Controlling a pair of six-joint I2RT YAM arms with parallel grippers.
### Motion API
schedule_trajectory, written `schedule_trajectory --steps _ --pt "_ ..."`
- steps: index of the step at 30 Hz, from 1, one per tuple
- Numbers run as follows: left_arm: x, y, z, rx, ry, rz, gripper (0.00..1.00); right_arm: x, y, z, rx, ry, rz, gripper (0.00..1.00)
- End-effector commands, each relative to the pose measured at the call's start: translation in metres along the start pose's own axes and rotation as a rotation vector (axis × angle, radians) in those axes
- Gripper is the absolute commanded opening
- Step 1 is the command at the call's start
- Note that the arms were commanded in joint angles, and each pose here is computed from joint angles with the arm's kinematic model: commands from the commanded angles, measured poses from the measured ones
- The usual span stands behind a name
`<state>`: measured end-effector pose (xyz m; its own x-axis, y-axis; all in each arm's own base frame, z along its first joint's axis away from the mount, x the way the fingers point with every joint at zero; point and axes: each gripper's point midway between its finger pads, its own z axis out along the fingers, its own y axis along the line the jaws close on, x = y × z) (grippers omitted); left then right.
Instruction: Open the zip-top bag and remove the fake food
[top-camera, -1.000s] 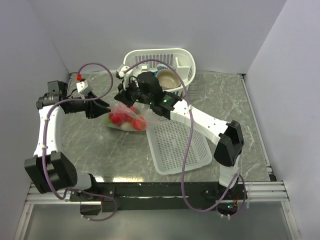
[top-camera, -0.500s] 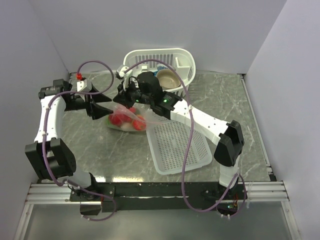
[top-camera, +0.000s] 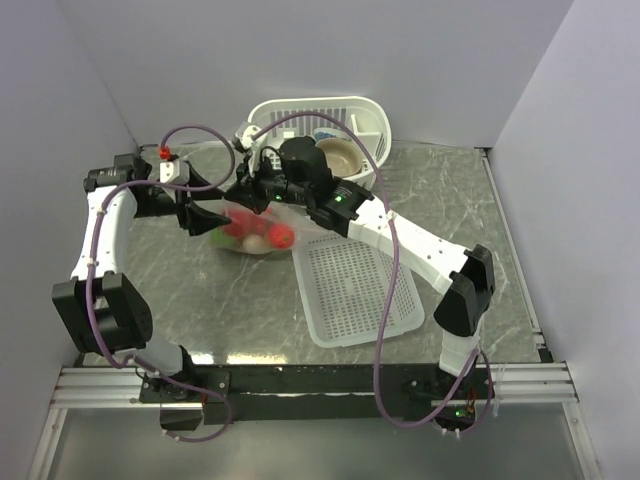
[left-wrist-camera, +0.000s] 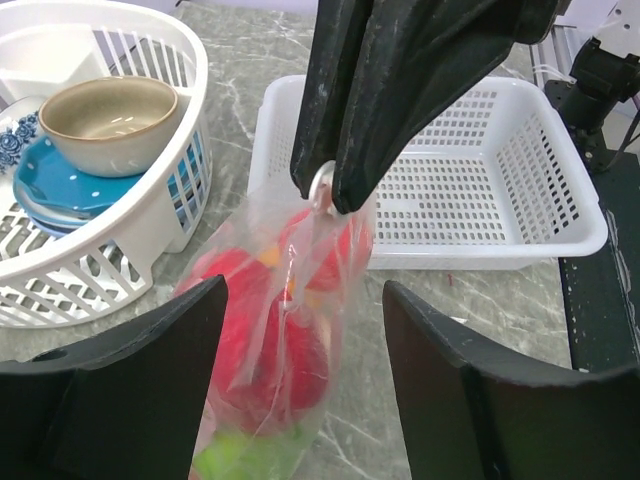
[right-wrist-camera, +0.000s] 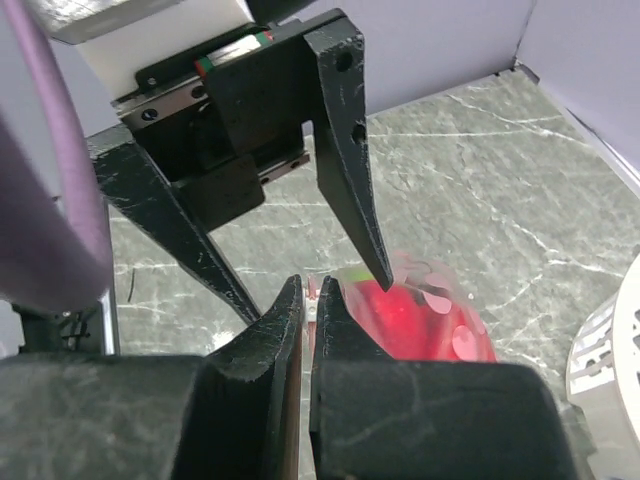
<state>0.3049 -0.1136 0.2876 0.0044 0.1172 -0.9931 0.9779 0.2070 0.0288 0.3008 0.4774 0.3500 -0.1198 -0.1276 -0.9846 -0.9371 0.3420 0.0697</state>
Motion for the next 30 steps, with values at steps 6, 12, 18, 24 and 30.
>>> schedule_trajectory --steps 6,12,18,24,30 --pt "-0.065 -0.023 0.013 0.076 -0.237 0.067 0.75 -0.049 0.018 -0.017 -0.053 -0.125 -0.029 0.00" --pt "-0.071 -0.025 0.015 0.085 -0.224 0.086 0.26 -0.050 0.017 -0.015 -0.055 -0.128 -0.031 0.00" --pt "-0.072 -0.023 0.014 0.082 -0.202 0.092 0.01 -0.044 0.018 -0.016 -0.060 -0.109 -0.024 0.00" --pt "-0.069 -0.023 0.012 0.068 -0.138 0.114 0.01 -0.029 0.016 -0.023 -0.051 -0.077 -0.033 0.00" --pt "-0.072 -0.022 0.006 0.045 -0.128 0.110 0.01 0.003 0.019 -0.033 -0.059 -0.009 -0.031 0.00"
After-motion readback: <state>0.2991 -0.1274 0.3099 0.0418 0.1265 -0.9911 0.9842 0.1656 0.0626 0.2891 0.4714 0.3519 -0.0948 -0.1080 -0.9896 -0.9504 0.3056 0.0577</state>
